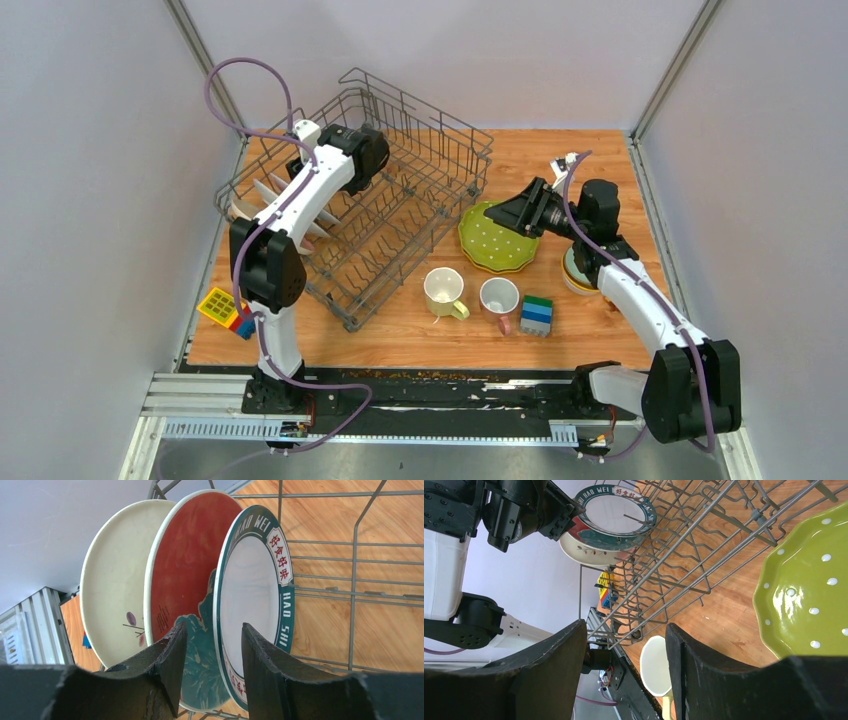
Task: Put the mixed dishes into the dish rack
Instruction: Insert the plate into the dish rack.
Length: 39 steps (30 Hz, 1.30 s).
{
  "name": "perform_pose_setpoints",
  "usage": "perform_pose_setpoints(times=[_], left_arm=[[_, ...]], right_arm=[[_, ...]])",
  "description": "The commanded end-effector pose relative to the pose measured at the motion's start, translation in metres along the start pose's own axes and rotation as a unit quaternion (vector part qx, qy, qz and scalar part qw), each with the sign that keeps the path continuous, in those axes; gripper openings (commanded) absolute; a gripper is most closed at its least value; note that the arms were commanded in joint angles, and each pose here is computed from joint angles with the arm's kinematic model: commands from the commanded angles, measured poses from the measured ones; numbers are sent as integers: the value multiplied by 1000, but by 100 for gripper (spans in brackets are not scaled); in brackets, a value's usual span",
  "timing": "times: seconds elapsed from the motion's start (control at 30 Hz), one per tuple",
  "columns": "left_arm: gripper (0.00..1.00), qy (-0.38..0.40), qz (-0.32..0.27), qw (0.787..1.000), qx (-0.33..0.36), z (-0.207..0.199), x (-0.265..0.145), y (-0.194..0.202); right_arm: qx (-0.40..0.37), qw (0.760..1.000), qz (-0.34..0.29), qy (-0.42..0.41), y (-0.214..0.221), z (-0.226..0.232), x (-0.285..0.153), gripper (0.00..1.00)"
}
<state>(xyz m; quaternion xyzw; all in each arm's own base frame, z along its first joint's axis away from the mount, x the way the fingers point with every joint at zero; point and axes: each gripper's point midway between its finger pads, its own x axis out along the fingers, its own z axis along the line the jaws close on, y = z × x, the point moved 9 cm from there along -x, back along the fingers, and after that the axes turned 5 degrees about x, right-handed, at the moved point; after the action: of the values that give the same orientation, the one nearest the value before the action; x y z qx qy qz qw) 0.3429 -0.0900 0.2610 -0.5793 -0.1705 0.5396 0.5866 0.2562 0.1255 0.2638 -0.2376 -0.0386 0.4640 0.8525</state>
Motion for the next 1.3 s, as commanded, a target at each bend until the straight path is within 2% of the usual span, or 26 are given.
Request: perform_pose_setpoints(times=[0.0, 0.07, 0.17, 0.37, 0.53, 0.83, 1.0, 1.17, 1.27], left_arm=[[52, -16, -14, 1000, 12, 25, -4, -14], [52, -15, -15, 1000, 13, 26, -5, -14], [41, -16, -17, 1000, 13, 26, -4, -15], [31, -17, -16, 1000, 19, 26, -4, -13], [31, -16, -14, 1000, 22, 26, -4, -13], [45, -1, -12, 1000, 8, 39, -13, -27], [59, 18, -13, 1000, 1, 50, -20, -37], [68, 65, -10, 998, 9, 63, -28, -48], [72, 131, -15, 991, -4, 74, -38, -58]], right_arm=[[-28, 999, -8, -24, -9, 13, 0, 60], [-28, 999, -9, -24, -10, 13, 0, 60], [-28, 999, -8, -24, -9, 13, 0, 60], [-29, 999, -9, -25, -9, 14, -1, 60], [-28, 999, -9, -24, -9, 13, -1, 60], [-28, 999, -11, -24, -9, 14, -2, 60], [-24, 999, -18, -18, -8, 14, -3, 60], [-19, 999, -28, -8, -6, 13, -5, 60], [-17, 999, -34, -5, -4, 13, -7, 60]])
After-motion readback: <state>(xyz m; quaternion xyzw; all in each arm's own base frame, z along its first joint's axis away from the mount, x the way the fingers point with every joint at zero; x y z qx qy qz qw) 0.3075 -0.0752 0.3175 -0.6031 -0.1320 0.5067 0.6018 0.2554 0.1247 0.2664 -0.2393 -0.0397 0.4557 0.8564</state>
